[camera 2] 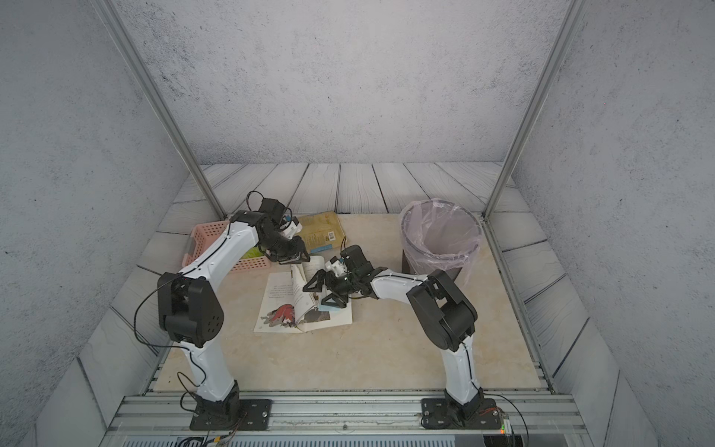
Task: Peel off the used sticky note
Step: Turn the page of the book at the center of the board.
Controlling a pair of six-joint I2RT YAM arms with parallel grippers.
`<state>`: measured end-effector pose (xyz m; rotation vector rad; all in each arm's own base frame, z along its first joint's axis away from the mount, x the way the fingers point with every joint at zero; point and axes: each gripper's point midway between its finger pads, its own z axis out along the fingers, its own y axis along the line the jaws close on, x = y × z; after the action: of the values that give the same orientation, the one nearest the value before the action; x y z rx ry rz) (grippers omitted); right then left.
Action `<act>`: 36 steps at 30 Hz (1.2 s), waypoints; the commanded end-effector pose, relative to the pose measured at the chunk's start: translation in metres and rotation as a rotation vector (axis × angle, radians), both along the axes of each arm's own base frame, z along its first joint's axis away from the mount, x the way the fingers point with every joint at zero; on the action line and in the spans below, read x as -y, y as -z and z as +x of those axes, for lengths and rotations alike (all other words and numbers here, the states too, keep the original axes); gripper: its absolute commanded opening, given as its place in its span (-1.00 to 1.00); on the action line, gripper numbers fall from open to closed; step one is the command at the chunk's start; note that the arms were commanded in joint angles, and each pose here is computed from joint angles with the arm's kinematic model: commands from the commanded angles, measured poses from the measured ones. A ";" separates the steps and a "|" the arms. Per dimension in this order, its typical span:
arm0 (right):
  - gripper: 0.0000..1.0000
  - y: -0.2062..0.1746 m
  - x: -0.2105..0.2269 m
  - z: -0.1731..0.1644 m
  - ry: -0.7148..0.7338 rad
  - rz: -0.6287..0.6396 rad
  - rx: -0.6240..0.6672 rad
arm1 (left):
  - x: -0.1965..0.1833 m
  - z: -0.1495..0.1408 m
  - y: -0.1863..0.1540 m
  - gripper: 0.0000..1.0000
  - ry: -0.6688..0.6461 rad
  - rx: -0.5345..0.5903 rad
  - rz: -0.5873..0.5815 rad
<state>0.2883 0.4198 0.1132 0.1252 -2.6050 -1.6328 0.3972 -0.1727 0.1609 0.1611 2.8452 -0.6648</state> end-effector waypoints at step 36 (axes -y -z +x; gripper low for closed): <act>0.95 0.009 0.002 0.001 0.005 -0.027 0.000 | -0.027 -0.012 0.039 -0.22 -0.094 -0.181 -0.066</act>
<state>0.2882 0.4198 0.1132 0.1260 -2.6053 -1.6326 0.4016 -0.1510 0.1582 0.0109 2.8407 -0.8213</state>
